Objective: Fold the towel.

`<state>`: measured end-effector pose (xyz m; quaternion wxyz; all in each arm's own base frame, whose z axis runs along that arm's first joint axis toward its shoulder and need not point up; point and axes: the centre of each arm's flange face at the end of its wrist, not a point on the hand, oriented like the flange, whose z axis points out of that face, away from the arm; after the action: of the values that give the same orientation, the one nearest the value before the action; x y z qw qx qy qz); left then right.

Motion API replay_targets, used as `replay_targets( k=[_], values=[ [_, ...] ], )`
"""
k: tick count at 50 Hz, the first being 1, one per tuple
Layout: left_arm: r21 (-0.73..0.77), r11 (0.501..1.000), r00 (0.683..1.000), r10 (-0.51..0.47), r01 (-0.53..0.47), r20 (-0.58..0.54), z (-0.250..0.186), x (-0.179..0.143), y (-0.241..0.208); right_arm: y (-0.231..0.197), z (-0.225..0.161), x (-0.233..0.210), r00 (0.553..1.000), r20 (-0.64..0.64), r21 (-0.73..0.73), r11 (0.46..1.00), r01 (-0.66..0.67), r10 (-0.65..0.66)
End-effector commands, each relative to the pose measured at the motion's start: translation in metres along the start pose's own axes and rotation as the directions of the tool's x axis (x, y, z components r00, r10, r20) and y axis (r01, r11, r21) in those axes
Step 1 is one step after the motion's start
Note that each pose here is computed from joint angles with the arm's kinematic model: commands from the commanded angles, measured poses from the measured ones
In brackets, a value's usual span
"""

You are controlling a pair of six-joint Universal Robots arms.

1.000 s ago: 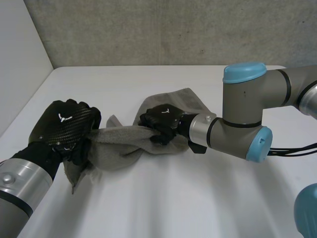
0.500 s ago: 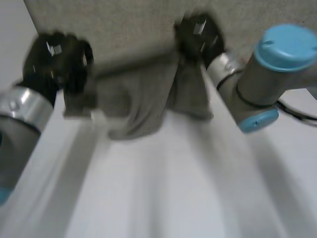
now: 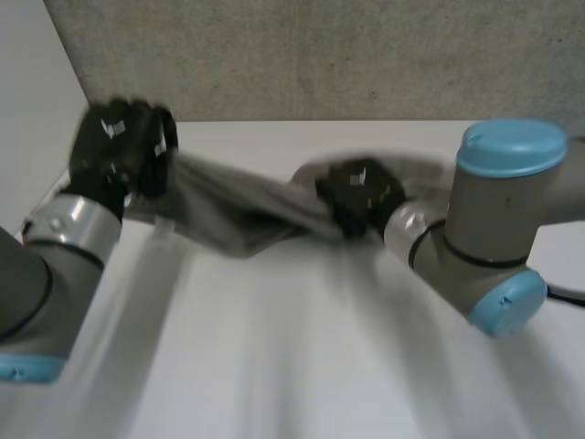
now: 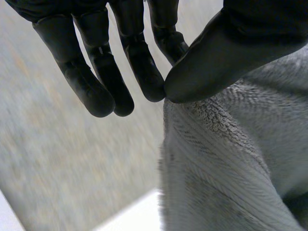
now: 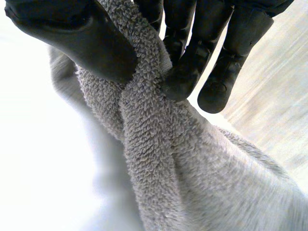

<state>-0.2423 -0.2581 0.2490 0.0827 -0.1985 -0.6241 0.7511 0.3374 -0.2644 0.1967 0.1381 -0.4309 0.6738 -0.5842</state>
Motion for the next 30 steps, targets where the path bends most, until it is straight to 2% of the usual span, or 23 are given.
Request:
replay_targets(
  k=[1, 6, 13, 20, 25, 30],
  values=[
    [-0.173, 0.972, 0.987, 0.157, -0.161, -0.042, -0.026, 0.004, 0.047, 0.046, -0.019, -0.025, 0.991, 0.108, -0.26, 0.964, -0.05, 0.08],
    [-0.189, 0.959, 0.977, 0.209, -0.213, -0.044, -0.029, 0.001, 0.053, 0.038, -0.022, -0.022, 0.992, 0.09, -0.235, 0.97, -0.061, 0.084],
    [-0.157, 0.964, 0.977, 0.212, -0.214, -0.029, -0.027, -0.001, 0.042, 0.008, -0.03, -0.007, 0.997, 0.029, -0.123, 0.99, -0.073, 0.077],
    [-0.084, 0.972, 0.975, 0.222, -0.221, 0.003, -0.032, -0.005, 0.017, -0.014, -0.037, 0.01, 0.99, -0.023, -0.049, 0.989, -0.143, 0.142],
    [-0.056, 0.973, 0.974, 0.227, -0.225, 0.023, -0.033, -0.009, 0.007, -0.011, -0.037, 0.039, 0.984, -0.101, -0.049, 0.987, -0.154, 0.149],
    [-0.059, 0.972, 0.973, 0.229, -0.226, 0.034, -0.034, -0.012, 0.007, 0.0, -0.038, 0.046, 0.978, -0.125, -0.073, 0.981, -0.179, 0.17]
  ],
)
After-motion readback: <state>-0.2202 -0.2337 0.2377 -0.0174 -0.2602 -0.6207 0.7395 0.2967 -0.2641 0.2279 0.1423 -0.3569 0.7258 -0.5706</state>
